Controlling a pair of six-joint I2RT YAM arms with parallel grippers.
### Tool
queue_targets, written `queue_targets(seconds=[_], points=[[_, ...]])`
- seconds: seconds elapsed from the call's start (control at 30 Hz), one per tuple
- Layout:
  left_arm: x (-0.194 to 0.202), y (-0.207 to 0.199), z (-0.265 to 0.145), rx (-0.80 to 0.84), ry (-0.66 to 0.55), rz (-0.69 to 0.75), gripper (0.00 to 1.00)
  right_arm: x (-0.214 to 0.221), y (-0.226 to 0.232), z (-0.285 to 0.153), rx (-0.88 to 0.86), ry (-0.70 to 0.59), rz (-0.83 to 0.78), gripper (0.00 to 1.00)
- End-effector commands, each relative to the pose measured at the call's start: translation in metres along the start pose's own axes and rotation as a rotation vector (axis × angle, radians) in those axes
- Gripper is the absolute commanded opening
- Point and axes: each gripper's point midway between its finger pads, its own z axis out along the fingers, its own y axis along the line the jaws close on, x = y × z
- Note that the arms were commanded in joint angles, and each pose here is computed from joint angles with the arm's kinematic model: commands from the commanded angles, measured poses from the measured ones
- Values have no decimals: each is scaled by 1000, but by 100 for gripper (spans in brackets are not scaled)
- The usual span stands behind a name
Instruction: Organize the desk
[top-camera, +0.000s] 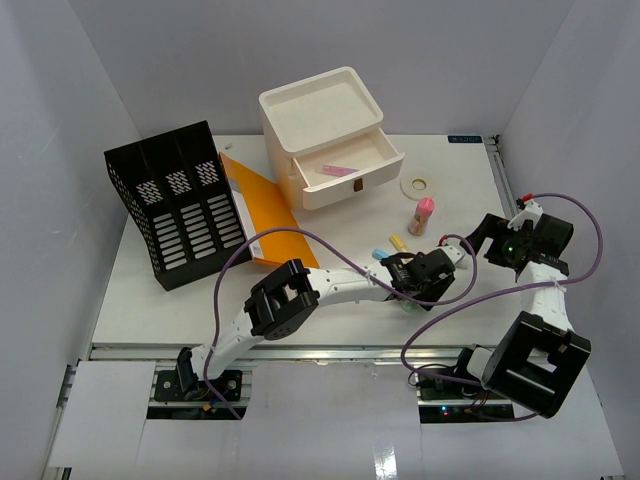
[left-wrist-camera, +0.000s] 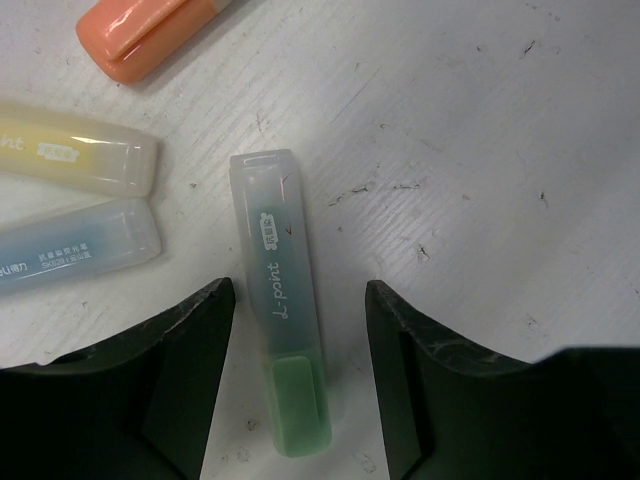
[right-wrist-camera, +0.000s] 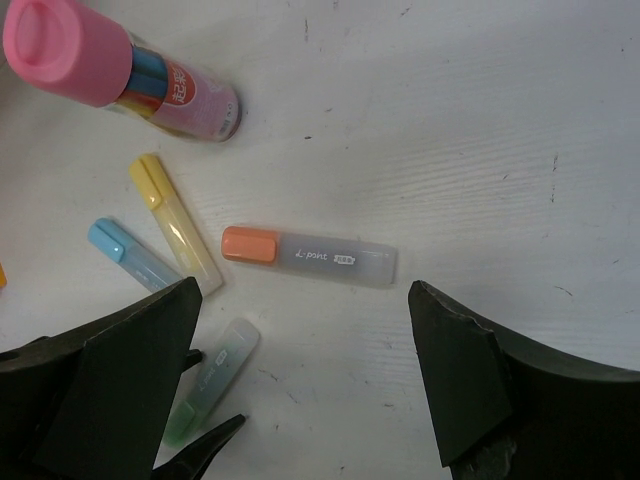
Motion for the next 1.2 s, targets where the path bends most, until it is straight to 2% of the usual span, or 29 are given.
queue_targets(seconds=[0.0, 0.17, 0.3, 0.4, 0.47, 0.67, 0.8, 0.9, 1.03, 1.17], points=[[19, 2, 1, -13, 53, 24, 63, -14, -1, -2, 13, -49, -3, 91], [36, 18, 4, -92, 101, 48, 52, -15, -1, -2, 11, -51, -4, 91], [45, 27, 0, -137, 122, 57, 35, -16, -1, -2, 13, -52, -5, 91], [43, 27, -9, -141, 114, 57, 9, -16, -1, -2, 12, -52, -7, 91], [31, 23, -22, -128, 86, 49, 1, -15, -1, -2, 11, -51, -14, 91], [-22, 28, -83, -91, -64, 30, 0, -17, 8, -5, -44, -58, -86, 90], [-48, 52, -124, -81, -151, 40, 0, -15, 31, -11, -183, -78, -211, 90], [-77, 79, -163, -63, -246, 39, 0, -7, 59, -21, -356, -83, -318, 91], [-111, 134, -194, -71, -338, 42, 0, 0, 76, -31, -463, -90, -415, 92], [-157, 175, -231, -85, -485, 142, 0, 3, 85, -36, -520, -108, -451, 92]])
